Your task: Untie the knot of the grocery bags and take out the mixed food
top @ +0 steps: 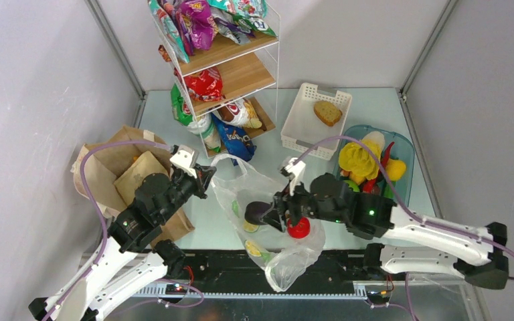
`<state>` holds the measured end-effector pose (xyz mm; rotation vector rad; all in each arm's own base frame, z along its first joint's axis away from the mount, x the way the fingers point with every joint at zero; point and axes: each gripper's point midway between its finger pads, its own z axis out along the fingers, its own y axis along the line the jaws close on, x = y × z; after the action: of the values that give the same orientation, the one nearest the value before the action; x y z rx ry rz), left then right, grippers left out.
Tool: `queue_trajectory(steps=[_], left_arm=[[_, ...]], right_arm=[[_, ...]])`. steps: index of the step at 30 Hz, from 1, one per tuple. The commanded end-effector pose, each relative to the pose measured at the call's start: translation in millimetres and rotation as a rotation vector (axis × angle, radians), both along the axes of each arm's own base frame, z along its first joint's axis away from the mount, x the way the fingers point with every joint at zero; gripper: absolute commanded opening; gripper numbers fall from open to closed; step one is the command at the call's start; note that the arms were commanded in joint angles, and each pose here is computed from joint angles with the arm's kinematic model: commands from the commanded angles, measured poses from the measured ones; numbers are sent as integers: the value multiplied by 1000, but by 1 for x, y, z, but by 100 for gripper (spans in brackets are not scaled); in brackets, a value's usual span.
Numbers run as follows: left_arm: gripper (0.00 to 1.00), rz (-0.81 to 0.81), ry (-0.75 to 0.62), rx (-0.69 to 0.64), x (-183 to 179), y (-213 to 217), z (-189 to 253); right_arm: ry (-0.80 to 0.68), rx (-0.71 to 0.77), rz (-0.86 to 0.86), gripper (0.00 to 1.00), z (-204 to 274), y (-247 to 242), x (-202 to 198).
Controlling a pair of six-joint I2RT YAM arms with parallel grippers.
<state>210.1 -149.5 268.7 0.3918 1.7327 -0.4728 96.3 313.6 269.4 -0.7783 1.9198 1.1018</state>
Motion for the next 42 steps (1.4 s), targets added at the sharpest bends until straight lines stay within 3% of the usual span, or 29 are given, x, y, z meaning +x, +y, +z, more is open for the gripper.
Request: queue_trajectory(steps=[1, 11, 19, 28, 35, 42], left_arm=[[0, -21, -24, -11, -1, -3, 9], [0, -28, -26, -15, -2, -4, 10], [0, -30, -26, -16, -2, -5, 11], [0, -28, -24, -13, -2, -5, 10], [0, -28, -23, -13, -1, -5, 9], [0, -24, -25, -12, -1, -4, 10]], right_arm=[[-31, -131, -80, 62, -19, 12, 14], [43, -553, -310, 64, -132, -8, 32], [51, -788, -488, 87, -173, -65, 34], [88, -812, -587, 99, -190, -91, 35], [163, -679, -569, 99, -210, -81, 39], [127, -626, -580, 99, -215, -68, 53]])
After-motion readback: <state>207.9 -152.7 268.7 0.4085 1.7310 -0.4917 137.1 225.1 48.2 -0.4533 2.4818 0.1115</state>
